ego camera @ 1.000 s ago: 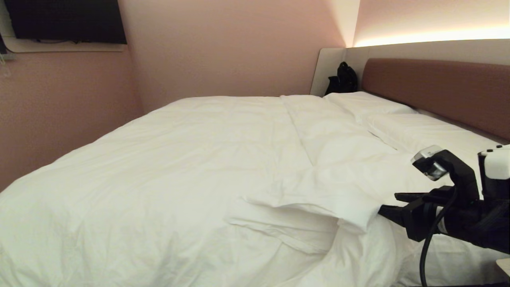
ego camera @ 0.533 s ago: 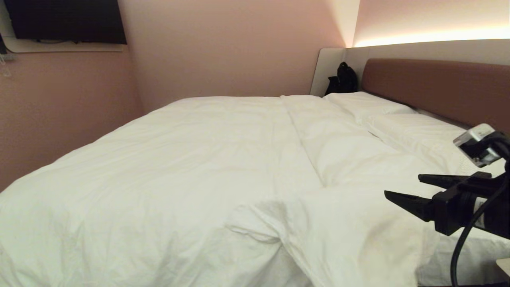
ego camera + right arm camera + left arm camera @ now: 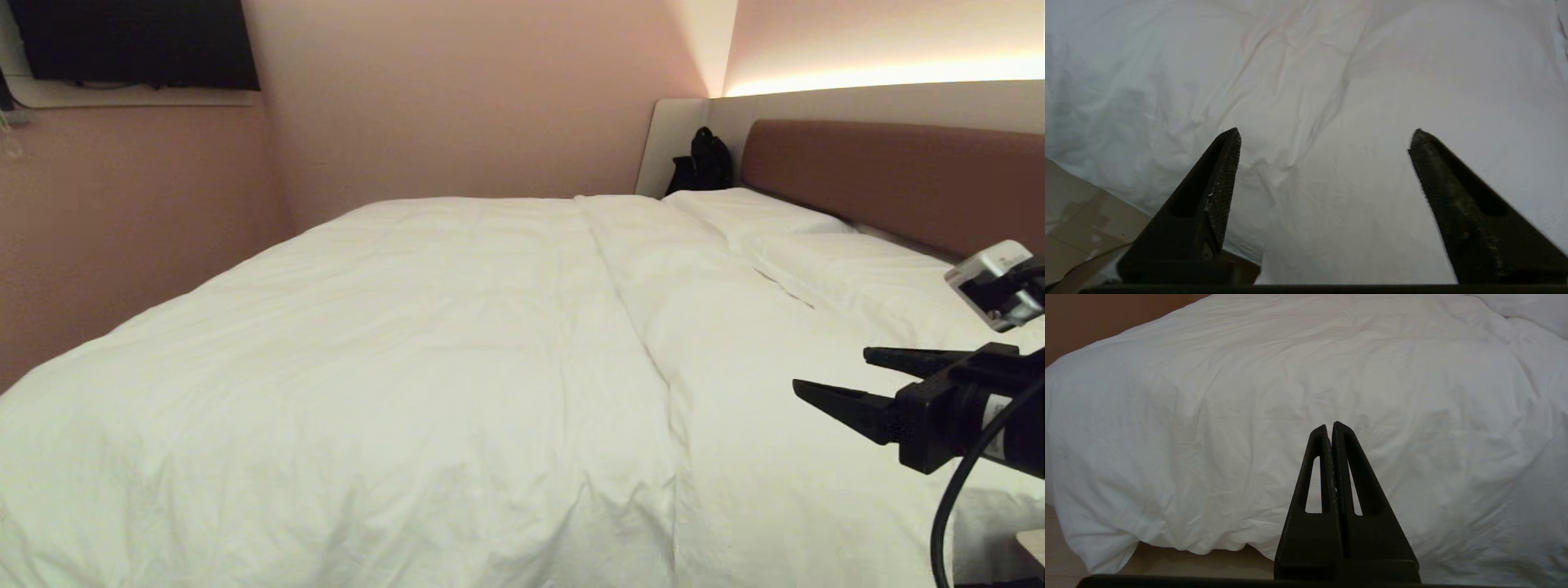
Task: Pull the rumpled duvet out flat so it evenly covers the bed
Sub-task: Flatten the corners of the folded blanket
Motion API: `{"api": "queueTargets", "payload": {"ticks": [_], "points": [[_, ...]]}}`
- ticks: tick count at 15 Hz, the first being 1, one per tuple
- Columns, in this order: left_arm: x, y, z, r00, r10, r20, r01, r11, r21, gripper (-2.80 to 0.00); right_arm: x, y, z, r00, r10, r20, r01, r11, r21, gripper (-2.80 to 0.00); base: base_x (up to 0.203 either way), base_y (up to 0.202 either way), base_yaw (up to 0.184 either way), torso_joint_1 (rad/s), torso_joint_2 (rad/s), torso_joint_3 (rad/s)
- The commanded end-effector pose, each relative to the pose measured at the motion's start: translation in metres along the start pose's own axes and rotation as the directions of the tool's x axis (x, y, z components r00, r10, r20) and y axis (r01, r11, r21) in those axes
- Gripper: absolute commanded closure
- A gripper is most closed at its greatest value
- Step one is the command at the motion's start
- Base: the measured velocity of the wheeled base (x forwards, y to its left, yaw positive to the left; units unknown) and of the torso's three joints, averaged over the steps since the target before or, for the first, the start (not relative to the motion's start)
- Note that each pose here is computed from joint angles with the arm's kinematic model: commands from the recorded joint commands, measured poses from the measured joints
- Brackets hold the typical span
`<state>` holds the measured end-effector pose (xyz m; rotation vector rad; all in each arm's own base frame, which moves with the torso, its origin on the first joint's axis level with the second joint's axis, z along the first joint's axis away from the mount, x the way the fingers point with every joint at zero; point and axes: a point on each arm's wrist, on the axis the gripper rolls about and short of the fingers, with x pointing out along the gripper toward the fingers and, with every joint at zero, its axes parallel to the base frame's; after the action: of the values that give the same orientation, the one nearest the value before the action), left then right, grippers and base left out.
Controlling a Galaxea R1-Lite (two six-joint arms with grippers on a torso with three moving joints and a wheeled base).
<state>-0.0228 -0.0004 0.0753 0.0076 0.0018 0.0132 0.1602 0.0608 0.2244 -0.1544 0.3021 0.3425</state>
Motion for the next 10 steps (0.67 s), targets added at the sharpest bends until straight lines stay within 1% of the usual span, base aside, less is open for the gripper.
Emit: {"api": "queueTargets", "payload": {"ticks": [1, 4, 6, 7, 9, 10], "points": [[0.000, 0.000, 0.000, 1.000, 0.001, 0.000, -0.001, 1.000, 0.000, 0.00, 0.003, 0.000, -0.003, 1.000, -0.004, -0.019, 0.004, 1.000, 0.005, 0.00, 0.000, 0.000, 0.000, 0.000, 0.00, 0.000], [0.000, 0.000, 0.000, 1.000, 0.001, 0.002, -0.001, 1.000, 0.000, 0.00, 0.003, -0.002, -0.017, 0.997, -0.033, -0.067, 0.034, 0.999, 0.011, 0.00, 0.000, 0.000, 0.000, 0.000, 0.00, 0.000], [0.000, 0.000, 0.000, 1.000, 0.001, 0.000, -0.001, 1.000, 0.000, 0.00, 0.004, -0.010, -0.030, 0.988, -0.102, -0.119, 0.106, 0.994, 0.024, 0.00, 0.000, 0.000, 0.000, 0.000, 0.00, 0.000], [0.000, 0.000, 0.000, 1.000, 0.001, 0.000, -0.001, 1.000, -0.002, 0.00, 0.005, -0.017, -0.035, 0.980, -0.138, -0.140, 0.145, 0.989, 0.039, 0.00, 0.000, 0.000, 0.000, 0.000, 0.00, 0.000], [0.000, 0.000, 0.000, 1.000, 0.001, 0.000, -0.001, 1.000, 0.000, 0.00, 0.010, -0.033, -0.046, 0.957, -0.210, -0.201, 0.230, 0.970, 0.081, 0.00, 0.000, 0.000, 0.000, 0.000, 0.00, 0.000], [0.000, 0.000, 0.000, 1.000, 0.001, 0.002, -0.001, 1.000, 0.000, 0.00, 0.016, -0.044, -0.052, 0.938, -0.246, -0.243, 0.278, 0.955, 0.104, 0.00, 0.000, 0.000, 0.000, 0.000, 0.00, 0.000]]}}
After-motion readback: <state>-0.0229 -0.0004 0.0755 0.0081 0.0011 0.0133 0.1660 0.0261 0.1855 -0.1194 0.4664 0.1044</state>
